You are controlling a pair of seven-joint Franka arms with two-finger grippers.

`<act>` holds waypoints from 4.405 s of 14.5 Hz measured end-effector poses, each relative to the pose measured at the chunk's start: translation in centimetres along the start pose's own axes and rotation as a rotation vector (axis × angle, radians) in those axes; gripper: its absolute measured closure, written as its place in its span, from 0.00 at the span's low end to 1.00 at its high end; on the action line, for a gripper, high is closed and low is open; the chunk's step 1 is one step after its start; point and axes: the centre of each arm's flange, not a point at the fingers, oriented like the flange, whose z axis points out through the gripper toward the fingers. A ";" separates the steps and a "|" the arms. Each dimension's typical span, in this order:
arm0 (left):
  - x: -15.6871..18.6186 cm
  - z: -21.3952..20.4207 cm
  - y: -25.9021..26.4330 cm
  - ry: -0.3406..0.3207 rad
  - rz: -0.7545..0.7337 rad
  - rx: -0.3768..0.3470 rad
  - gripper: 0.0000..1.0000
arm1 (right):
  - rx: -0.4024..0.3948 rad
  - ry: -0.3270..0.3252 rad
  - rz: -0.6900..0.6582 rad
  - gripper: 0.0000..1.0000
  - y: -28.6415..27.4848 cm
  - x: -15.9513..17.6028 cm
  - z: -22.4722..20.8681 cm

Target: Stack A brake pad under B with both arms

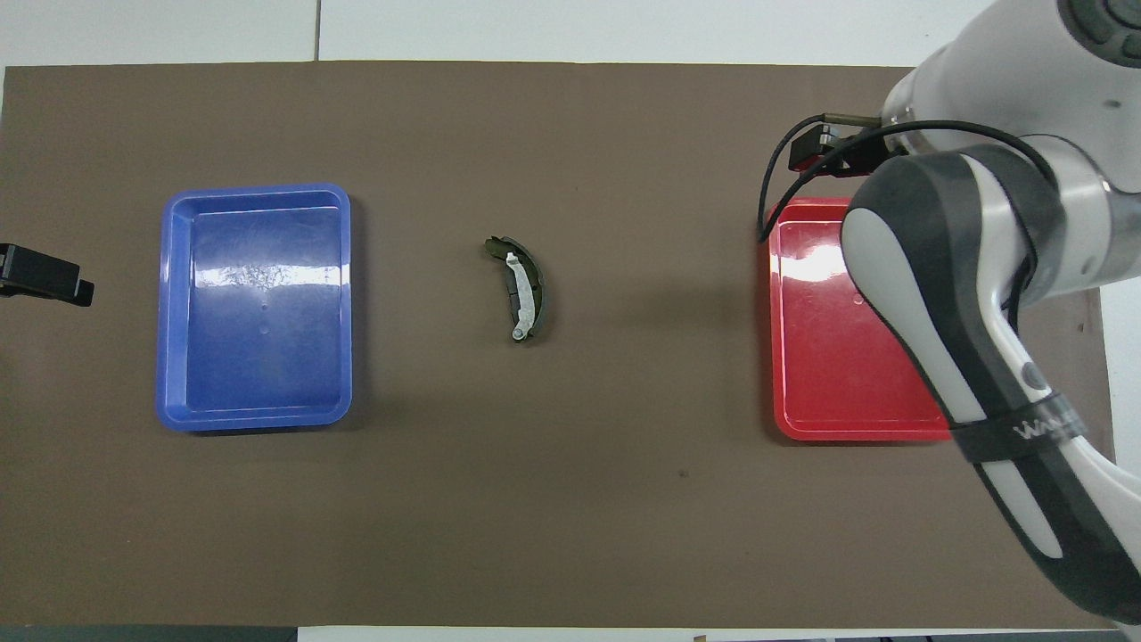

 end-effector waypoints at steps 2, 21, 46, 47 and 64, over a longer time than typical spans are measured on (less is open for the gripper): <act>0.0 0.0 0.0 0.000 0.000 0.000 0.00 | -0.015 -0.041 0.021 0.00 3.5 -0.3 -1.6; 0.0 0.0 0.0 0.000 0.000 0.000 0.00 | -0.026 -0.158 0.011 0.00 13.7 -5.7 -7.7; 0.0 0.0 0.0 0.000 0.000 0.000 0.00 | -0.015 -0.124 -0.087 0.00 12.8 -7.0 -10.5; 0.0 0.0 0.0 0.000 0.000 0.000 0.00 | -0.015 -0.124 -0.087 0.00 12.8 -7.0 -10.5; 0.0 0.0 0.0 0.000 0.000 0.000 0.00 | -0.018 -0.133 -0.184 0.00 12.8 -7.0 -10.3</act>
